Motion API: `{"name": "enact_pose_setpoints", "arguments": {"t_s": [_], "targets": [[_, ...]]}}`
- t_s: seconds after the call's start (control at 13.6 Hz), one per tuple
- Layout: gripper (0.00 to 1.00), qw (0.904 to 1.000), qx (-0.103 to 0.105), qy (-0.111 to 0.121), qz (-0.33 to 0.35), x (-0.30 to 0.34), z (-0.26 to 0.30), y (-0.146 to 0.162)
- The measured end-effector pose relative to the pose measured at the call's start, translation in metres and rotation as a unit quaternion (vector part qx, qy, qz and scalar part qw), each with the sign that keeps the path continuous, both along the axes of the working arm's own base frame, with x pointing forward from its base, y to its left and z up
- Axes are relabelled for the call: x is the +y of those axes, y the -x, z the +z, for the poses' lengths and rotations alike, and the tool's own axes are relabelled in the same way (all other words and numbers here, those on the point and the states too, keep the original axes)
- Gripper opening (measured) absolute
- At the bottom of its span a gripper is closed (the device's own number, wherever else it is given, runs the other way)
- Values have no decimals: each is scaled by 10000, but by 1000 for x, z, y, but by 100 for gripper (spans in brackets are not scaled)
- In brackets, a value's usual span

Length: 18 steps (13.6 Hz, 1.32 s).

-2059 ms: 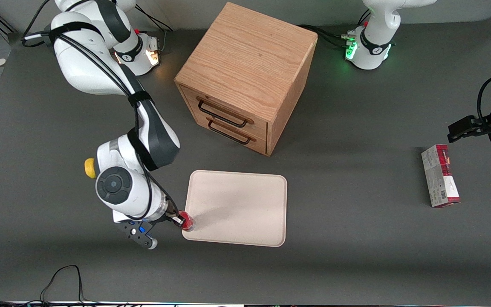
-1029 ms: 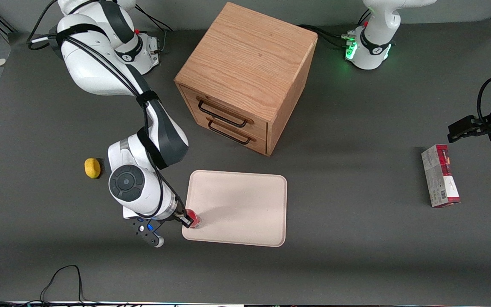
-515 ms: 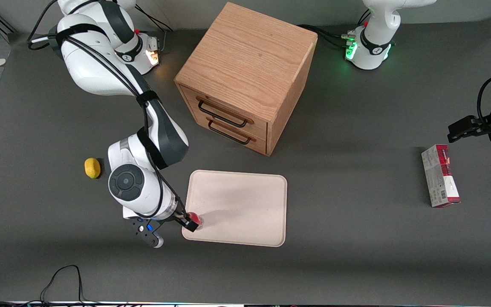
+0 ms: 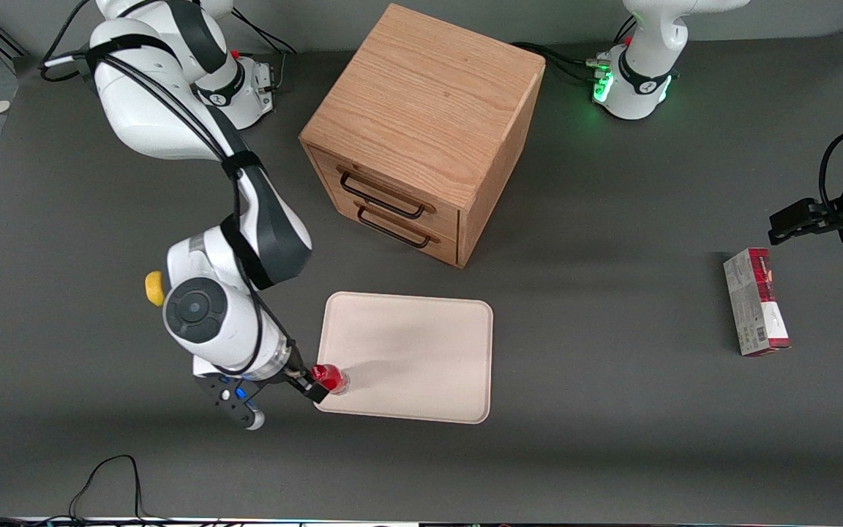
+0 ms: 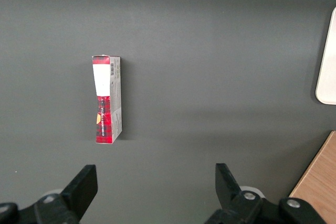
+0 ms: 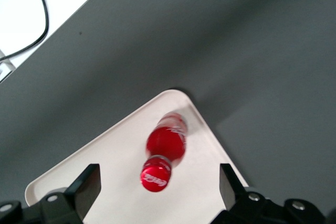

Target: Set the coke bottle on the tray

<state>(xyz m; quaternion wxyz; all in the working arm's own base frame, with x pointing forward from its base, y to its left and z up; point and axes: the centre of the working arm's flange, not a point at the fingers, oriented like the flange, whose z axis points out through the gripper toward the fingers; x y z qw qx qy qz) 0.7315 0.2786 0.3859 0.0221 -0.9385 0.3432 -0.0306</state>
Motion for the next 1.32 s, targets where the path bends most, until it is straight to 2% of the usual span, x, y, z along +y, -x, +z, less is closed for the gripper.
{"name": "enact_pose_setpoints", "arguments": {"t_s": [0.15, 0.29, 0.51, 0.74, 0.88, 1.03, 1.32], "targets": [[100, 9986, 388, 182, 324, -24, 25, 9], [100, 9936, 668, 219, 889, -61, 62, 23], [100, 9747, 912, 180, 2030, -143, 119, 67], [100, 9494, 1011, 178, 2967, -205, 161, 129], [100, 9341, 1074, 74, 3404, -226, 179, 159], [100, 9288, 1039, 45, 3557, -231, 191, 173], [100, 9274, 935, 55, 3622, -226, 205, 177]]}}
